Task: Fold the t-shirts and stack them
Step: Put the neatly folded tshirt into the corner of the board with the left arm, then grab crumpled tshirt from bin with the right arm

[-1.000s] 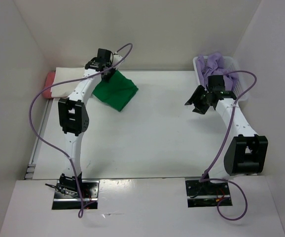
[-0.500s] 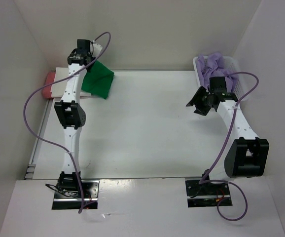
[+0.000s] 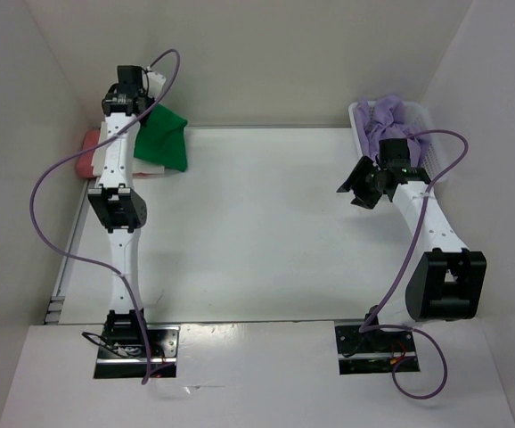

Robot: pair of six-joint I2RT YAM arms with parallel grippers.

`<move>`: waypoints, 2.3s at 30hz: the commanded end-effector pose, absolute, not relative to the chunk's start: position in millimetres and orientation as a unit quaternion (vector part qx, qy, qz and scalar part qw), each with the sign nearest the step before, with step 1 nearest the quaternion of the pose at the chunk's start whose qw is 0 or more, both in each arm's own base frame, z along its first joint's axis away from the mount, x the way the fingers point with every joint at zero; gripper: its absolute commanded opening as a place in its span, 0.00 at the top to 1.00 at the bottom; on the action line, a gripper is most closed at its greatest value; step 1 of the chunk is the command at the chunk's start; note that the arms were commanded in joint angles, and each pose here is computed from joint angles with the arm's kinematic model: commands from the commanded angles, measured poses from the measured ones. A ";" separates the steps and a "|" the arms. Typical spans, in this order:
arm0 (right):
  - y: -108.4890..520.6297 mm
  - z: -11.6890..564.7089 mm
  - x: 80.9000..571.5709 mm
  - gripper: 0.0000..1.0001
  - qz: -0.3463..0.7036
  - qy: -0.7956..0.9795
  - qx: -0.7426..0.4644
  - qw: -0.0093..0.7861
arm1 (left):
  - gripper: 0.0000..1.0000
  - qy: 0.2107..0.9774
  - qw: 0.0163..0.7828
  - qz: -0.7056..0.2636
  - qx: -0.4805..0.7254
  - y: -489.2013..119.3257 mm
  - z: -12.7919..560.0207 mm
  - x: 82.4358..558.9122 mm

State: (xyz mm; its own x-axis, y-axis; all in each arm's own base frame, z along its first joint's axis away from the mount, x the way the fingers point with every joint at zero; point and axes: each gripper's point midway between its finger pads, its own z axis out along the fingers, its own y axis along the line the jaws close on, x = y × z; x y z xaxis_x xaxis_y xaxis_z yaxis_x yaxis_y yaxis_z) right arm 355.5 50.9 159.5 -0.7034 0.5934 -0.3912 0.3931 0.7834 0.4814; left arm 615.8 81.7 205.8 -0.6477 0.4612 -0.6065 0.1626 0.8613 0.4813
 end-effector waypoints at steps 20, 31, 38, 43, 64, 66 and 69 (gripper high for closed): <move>50.4 168.3 369.9 0.39 0.188 0.909 0.261 0.265 | 1.00 0.872 0.416 0.226 0.126 158.0 239.0 608.1; 66.6 155.7 369.3 0.39 0.190 0.921 0.247 0.233 | 1.00 0.891 0.378 0.229 0.103 191.9 179.4 613.1; 73.1 157.1 368.9 0.36 0.187 0.925 0.240 0.228 | 0.48 0.885 0.362 0.289 0.052 236.3 170.6 608.1; 76.4 160.3 367.8 0.35 0.189 0.925 0.235 0.232 | 0.30 0.883 0.367 0.289 0.038 242.1 175.9 605.0; -131.2 217.0 514.2 0.00 -0.080 0.883 0.316 0.338 | 0.21 0.704 0.419 -0.368 0.439 -149.4 244.9 522.9; -147.4 186.4 529.2 0.00 -0.105 0.884 0.322 0.322 | 0.21 0.723 0.401 -0.329 0.456 -174.6 226.9 527.1; -145.2 134.9 539.6 0.00 -0.082 0.905 0.310 0.281 | 0.21 0.741 0.368 -0.316 0.464 -196.6 193.5 527.6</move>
State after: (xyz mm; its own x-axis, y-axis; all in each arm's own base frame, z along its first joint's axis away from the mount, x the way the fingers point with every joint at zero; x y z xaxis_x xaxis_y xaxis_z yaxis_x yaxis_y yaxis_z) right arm 550.3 -140.2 176.0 -0.5624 0.5233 -0.6402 0.6076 0.7867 0.1092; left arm 534.5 -186.3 209.5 -0.2916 0.4422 -0.8482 0.9065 0.4108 -0.0975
